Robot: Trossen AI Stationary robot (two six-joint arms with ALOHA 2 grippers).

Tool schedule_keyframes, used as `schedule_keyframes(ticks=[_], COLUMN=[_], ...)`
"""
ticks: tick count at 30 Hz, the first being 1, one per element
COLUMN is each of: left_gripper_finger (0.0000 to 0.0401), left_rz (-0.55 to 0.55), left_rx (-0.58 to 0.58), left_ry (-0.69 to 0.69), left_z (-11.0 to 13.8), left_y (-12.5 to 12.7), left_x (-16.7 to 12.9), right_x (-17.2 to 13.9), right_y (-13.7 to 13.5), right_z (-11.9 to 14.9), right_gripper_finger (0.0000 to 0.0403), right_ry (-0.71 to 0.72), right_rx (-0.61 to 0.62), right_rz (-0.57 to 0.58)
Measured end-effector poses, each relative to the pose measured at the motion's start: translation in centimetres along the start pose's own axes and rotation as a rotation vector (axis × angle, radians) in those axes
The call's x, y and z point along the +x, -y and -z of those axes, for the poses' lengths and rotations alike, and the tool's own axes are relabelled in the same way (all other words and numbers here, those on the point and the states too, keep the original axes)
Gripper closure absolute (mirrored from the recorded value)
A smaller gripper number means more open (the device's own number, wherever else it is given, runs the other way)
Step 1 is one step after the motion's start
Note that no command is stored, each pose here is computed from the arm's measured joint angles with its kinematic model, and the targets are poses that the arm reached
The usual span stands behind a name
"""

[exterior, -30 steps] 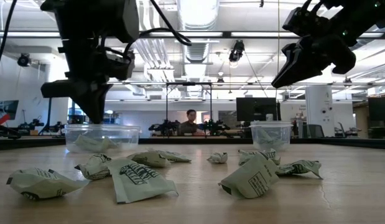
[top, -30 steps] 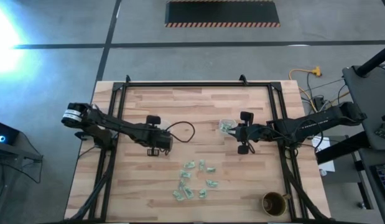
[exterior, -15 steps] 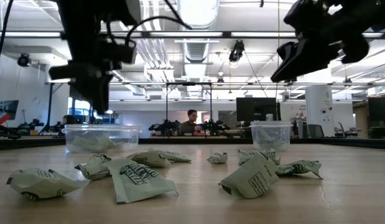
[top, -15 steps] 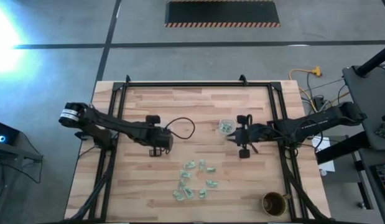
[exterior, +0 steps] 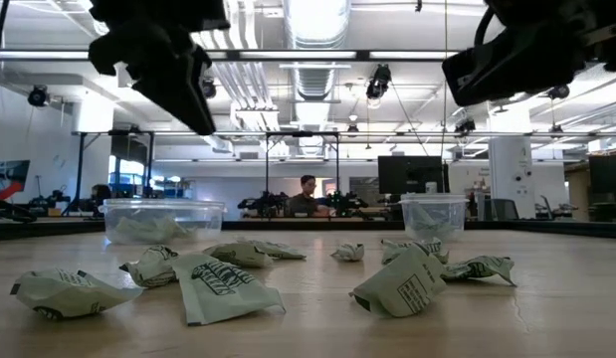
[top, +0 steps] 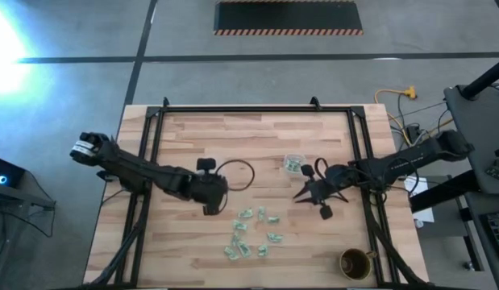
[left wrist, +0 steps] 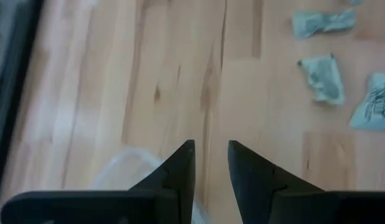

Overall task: Pick and place Stevia / Truvia into bins
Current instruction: Put the light green stevia packet into the right transparent container

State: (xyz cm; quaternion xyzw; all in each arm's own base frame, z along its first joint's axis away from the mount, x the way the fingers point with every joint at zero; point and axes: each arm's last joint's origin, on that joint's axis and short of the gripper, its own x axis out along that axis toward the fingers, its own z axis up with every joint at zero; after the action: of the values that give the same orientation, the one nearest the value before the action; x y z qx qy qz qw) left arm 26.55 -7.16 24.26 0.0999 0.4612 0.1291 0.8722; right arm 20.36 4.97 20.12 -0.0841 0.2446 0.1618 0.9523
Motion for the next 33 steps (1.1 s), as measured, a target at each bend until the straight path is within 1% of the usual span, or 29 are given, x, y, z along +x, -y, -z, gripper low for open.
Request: schedule_keyframes(ticks=[4,7,10,14,19,22,27,30,33], left_gripper_finger=[0.0322,0.0321,0.0321,0.0321,0.0321,0.0321,0.0321,0.0321,0.0321], left_rz=[0.005,0.022,0.036,0.043,0.05,0.053,0.055,0.054,0.053], left_rx=[0.04,0.02,0.026,0.035,0.042,0.051,0.054,0.057,0.059], left_ry=[0.043,0.072,0.09,0.093,0.1,0.096,0.096,0.093,0.091], left_z=[-0.2,-0.3,-0.3,-0.2,-0.1,0.0,0.1,0.2,0.2], left_y=[0.9,1.5,1.9,2.2,2.6,2.7,2.9,2.9,2.9], left_x=[-0.5,-0.9,-1.1,-1.2,-1.4,-1.4,-1.4,-1.3,-1.3], right_x=[0.7,1.7,3.2,5.2,7.7,9.2,11.3,12.0,12.4], right_y=[-1.2,-2.0,-2.5,-2.7,-2.8,-2.8,-2.8,-2.6,-2.5], right_z=[-0.1,0.0,0.4,1.2,1.6,1.8,1.8,1.9,2.3], right_gripper_finger=[0.0346,0.0346,0.0346,0.0346,0.0343,0.0327,0.0288,0.0268,0.0254], right_ry=[0.015,0.017,0.01,-0.005,-0.043,-0.081,-0.117,-0.157,-0.233], right_rx=[-0.029,-0.047,-0.056,-0.059,-0.057,-0.056,-0.054,-0.051,-0.041], right_rz=[-0.049,-0.08,-0.098,-0.104,-0.088,-0.092,-0.089,-0.088,-0.09])
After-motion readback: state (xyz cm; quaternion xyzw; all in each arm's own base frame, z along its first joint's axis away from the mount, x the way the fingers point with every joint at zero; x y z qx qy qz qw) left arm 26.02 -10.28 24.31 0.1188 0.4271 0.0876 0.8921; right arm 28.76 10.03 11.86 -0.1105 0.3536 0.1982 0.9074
